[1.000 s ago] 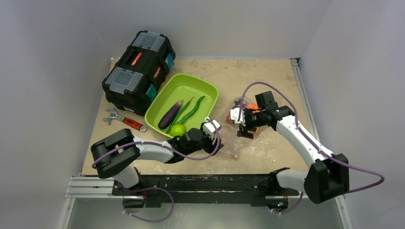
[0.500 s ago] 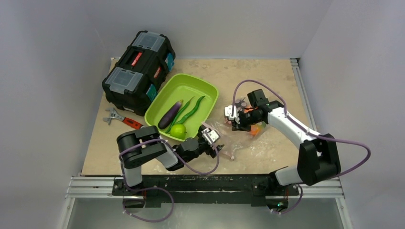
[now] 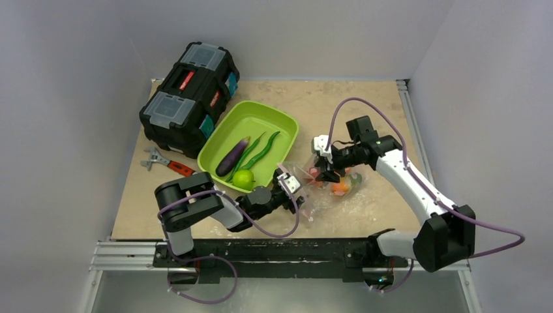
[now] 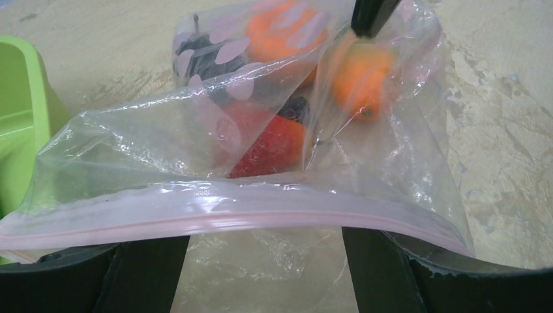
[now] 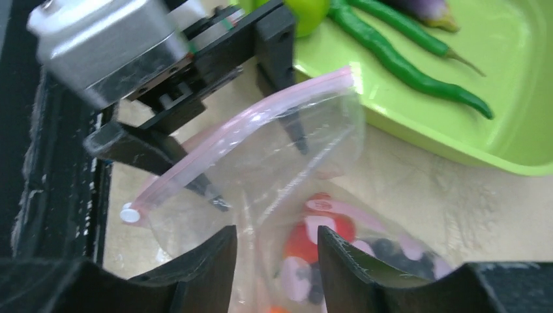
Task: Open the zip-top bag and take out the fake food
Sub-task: Pick up the fake fruit from the zipper food storage bag.
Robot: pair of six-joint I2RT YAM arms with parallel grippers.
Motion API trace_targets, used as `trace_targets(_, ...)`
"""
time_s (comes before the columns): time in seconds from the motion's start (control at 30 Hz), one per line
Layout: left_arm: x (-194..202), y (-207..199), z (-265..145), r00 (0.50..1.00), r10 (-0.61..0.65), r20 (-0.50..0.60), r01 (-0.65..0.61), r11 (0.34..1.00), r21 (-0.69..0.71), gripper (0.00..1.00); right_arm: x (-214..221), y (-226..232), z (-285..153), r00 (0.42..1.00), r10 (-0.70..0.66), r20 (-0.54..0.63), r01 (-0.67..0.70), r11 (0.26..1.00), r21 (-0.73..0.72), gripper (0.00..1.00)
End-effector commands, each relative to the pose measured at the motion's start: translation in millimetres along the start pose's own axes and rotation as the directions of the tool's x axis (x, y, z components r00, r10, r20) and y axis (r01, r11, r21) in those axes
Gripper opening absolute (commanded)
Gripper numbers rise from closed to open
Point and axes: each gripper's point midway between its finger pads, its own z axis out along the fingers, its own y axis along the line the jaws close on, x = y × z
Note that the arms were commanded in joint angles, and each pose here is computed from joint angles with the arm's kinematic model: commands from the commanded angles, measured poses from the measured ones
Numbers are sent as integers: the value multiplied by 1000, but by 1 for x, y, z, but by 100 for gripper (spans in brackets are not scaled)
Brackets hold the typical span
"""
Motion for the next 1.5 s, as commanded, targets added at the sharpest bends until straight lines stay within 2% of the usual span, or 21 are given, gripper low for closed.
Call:
trace_targets(0.0, -9, 1, 2, 1000, -8, 22, 8, 1000, -1, 81, -23, -57, -27, 1000, 9, 8, -11, 975, 221, 50)
trace_targets(0.07, -10, 1, 3, 999, -24, 21, 25, 1000, -1, 81, -6, -79, -25, 997, 32, -65, -14, 963, 268, 50)
trace_targets(0.17, -13, 0, 4, 999, -36, 12, 36, 999, -3, 80, 27, -103, -19, 979, 82, -189, -19, 950, 312, 44)
trace_targets(0.27, -12, 1, 6, 999, -33, 0, 33, 999, -6, 81, 51, -112, -6, 965, 84, -249, -2, 950, 312, 38)
trace_targets(0.47, -3, 3, 14, 998, -58, -29, 58, 998, -3, 82, 78, -91, 31, 946, 47, -320, 16, 982, 190, 19)
trace_targets(0.8, 9, 8, 20, 990, -130, -62, 131, 991, 13, 83, 98, -40, 74, 931, 17, -364, -32, 999, -36, 10)
trace_targets(1.03, 5, -15, 13, 975, -211, -70, 219, 966, 139, 84, 74, -32, 78, 958, 64, -279, -92, 992, -90, 10)
trace_targets(1.23, -19, -26, -6, 942, -333, -49, 336, 920, 202, 83, 47, -32, 60, 976, 121, -181, -136, 988, -73, 13)
trace_targets(1.37, -25, -31, -15, 943, -325, -76, 333, 914, 232, 82, 38, -43, 35, 981, 124, -151, -125, 992, 7, 19)
trace_targets(1.47, -23, -33, -21, 959, -271, -80, 283, 923, 259, 78, 25, -45, 5, 989, 93, -111, -91, 996, 27, 29)
